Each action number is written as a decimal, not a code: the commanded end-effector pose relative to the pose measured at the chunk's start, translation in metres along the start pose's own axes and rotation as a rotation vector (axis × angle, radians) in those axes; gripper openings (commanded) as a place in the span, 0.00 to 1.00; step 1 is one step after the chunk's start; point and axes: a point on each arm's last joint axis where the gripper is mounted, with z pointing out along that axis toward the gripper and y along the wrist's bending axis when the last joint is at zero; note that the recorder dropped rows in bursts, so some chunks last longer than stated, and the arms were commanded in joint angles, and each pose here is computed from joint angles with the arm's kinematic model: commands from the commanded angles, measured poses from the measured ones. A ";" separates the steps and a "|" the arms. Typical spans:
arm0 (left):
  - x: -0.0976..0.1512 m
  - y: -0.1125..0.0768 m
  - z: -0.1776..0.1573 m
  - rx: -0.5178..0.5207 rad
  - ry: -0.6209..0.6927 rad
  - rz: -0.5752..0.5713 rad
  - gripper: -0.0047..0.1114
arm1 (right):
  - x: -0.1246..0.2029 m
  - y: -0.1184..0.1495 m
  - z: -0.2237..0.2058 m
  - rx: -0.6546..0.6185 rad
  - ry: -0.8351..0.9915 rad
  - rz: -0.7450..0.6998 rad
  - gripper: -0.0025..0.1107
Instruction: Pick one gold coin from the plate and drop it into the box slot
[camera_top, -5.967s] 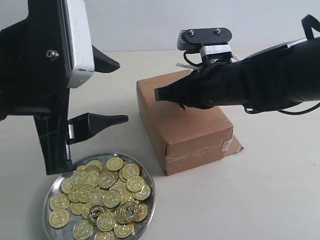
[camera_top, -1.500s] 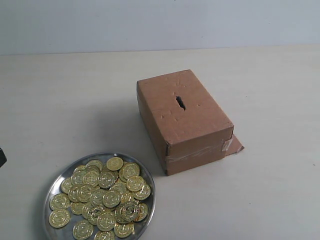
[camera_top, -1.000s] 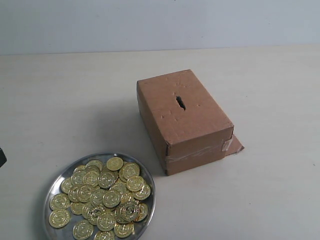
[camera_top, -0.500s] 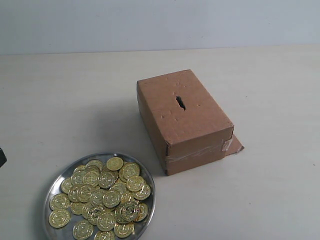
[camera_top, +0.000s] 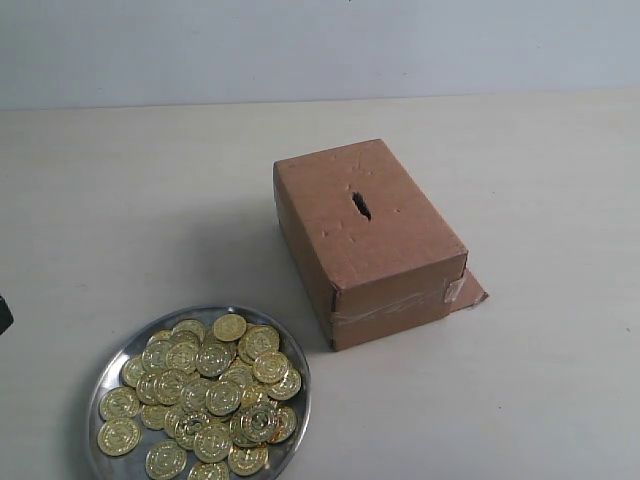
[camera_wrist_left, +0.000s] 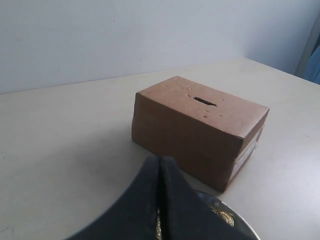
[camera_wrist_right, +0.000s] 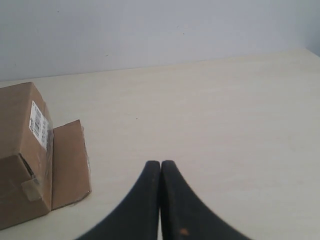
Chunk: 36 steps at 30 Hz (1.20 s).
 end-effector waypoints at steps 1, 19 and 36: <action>0.000 0.000 -0.001 0.000 -0.004 0.007 0.04 | 0.001 0.000 0.000 0.004 -0.006 0.006 0.02; -0.014 0.028 -0.037 -0.520 -0.313 -0.007 0.04 | 0.001 0.000 0.000 0.004 -0.006 0.006 0.02; 0.002 0.027 -0.033 -0.515 -0.115 0.003 0.04 | 0.001 0.000 0.000 0.004 -0.006 0.006 0.02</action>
